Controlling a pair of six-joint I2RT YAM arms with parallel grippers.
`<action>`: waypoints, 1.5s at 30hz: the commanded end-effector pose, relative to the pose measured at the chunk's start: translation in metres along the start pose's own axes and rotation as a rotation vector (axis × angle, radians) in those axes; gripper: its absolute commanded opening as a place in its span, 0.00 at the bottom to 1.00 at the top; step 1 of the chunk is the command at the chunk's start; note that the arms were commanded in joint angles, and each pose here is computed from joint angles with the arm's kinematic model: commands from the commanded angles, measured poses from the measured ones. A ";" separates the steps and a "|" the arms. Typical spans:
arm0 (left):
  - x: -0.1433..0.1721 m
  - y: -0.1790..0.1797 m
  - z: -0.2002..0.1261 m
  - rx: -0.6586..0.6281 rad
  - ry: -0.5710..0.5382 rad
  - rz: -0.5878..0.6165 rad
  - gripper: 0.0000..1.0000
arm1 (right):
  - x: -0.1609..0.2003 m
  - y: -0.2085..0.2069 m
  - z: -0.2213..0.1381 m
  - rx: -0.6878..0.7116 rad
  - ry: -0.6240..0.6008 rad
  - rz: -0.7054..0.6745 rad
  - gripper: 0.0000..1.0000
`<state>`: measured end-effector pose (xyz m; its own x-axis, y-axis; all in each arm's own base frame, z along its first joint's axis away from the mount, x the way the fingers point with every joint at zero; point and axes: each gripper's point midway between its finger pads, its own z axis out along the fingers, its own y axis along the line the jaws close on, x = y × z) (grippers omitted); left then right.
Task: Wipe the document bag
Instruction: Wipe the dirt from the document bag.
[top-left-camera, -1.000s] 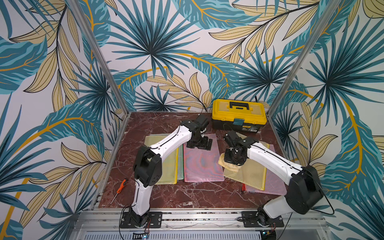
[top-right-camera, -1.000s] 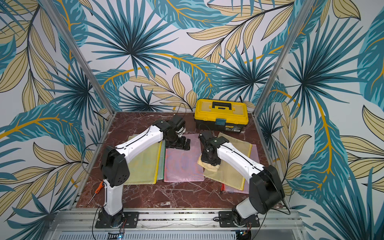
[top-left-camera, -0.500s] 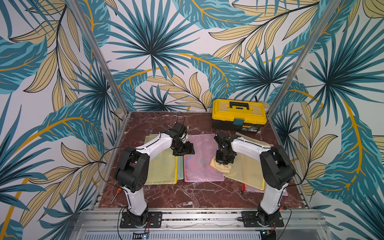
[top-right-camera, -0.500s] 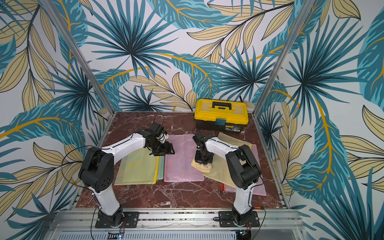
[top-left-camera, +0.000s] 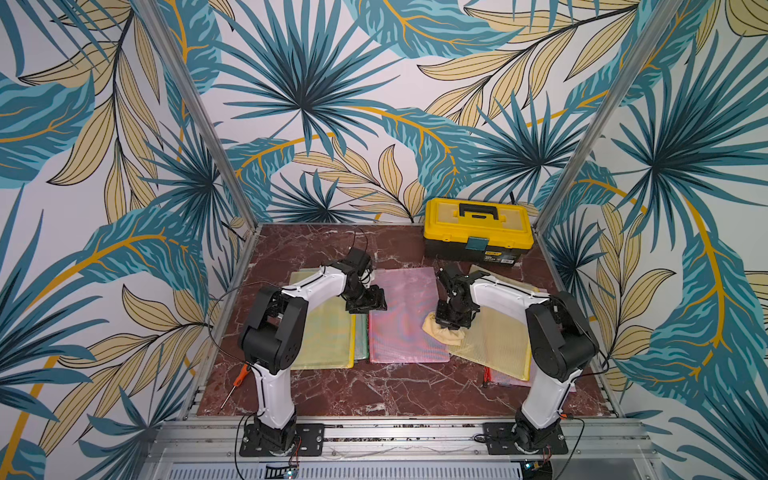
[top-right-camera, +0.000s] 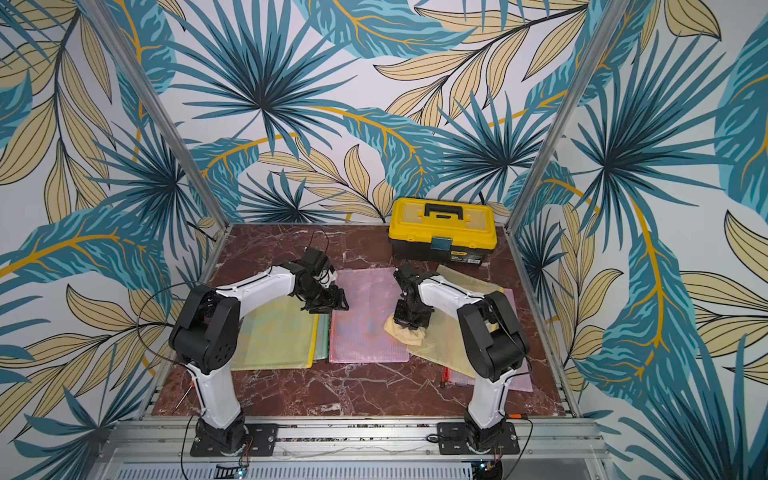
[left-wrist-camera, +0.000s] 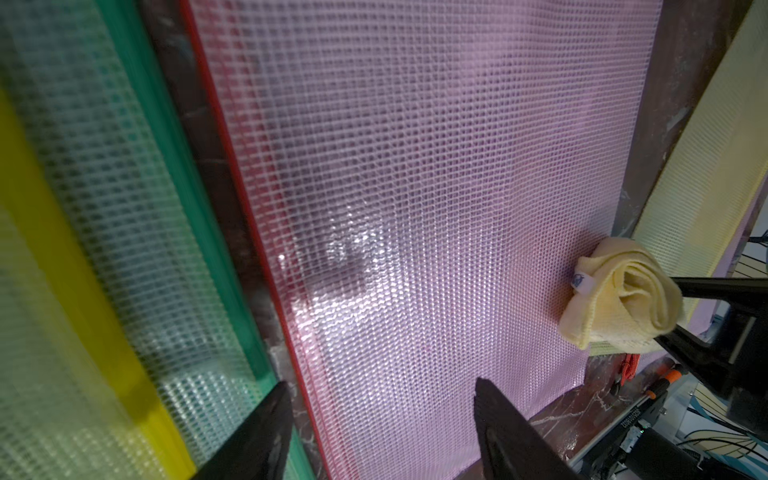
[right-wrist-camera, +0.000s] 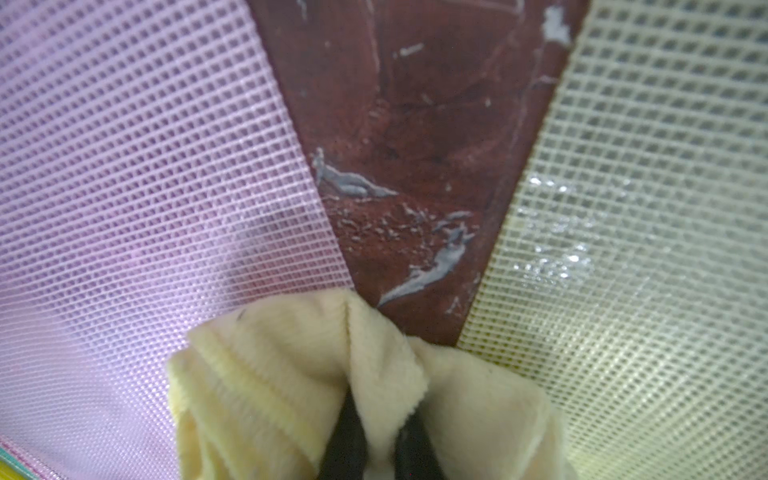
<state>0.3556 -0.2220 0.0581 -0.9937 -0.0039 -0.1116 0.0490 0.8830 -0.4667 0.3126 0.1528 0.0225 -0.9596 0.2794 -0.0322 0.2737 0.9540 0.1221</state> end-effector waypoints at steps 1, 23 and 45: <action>0.001 0.004 0.005 0.015 0.012 0.010 0.68 | 0.019 -0.042 0.027 0.170 0.088 0.021 0.00; 0.001 0.009 0.024 0.004 0.052 -0.004 0.27 | 0.025 -0.040 0.032 0.147 0.109 0.029 0.00; 0.041 0.005 0.025 -0.070 0.075 0.013 0.00 | 0.017 0.140 0.015 -0.087 0.042 -0.175 0.00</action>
<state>0.3251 -0.2320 0.0296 -0.9983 0.0340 -0.0467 0.0506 0.9046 -0.4232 0.3364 0.2836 0.0393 -0.9940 0.0713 -0.0825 0.0558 0.9827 0.1766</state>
